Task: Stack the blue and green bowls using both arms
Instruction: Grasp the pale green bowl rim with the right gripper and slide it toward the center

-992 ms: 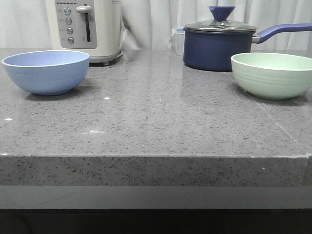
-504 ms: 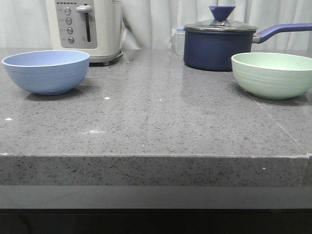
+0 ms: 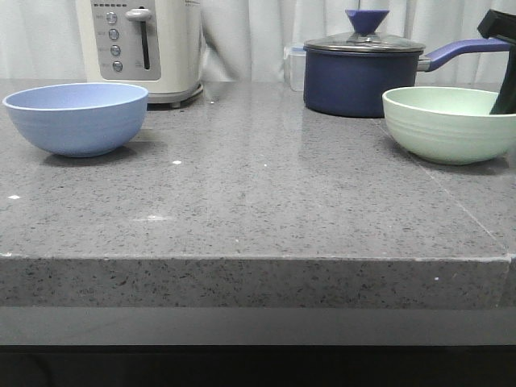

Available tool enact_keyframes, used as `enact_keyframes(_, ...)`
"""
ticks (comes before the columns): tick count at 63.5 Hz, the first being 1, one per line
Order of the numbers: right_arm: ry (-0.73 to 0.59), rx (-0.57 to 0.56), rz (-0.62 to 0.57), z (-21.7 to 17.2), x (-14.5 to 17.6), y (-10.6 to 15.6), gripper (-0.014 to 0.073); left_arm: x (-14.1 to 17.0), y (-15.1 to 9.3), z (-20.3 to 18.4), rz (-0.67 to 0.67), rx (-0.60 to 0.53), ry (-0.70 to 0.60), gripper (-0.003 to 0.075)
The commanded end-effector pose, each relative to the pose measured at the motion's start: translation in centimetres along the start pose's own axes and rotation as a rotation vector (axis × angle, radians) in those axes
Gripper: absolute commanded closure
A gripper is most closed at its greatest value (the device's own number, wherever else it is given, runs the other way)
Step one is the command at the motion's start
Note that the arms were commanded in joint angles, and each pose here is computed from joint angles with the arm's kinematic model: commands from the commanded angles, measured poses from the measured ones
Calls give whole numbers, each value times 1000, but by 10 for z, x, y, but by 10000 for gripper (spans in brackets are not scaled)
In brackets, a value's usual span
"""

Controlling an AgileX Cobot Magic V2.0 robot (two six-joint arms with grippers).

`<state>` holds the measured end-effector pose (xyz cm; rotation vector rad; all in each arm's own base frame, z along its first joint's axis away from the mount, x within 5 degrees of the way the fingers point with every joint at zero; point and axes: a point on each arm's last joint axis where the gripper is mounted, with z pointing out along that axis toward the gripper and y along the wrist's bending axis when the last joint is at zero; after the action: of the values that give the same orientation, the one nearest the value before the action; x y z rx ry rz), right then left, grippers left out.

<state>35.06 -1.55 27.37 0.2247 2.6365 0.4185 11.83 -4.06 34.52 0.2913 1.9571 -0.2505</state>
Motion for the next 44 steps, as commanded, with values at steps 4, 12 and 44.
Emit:
enact_keyframes(4,-110,-24,-16,-22,-12,8,505,-17,-2,-4,-4,14,-106,208)
enact_keyframes(12,-110,-24,-17,-22,-12,8,599,-17,-2,-4,-4,14,-106,208)
enact_keyframes(44,-115,-86,-306,-41,-17,98,649,-17,-2,-4,-4,14,-106,208)
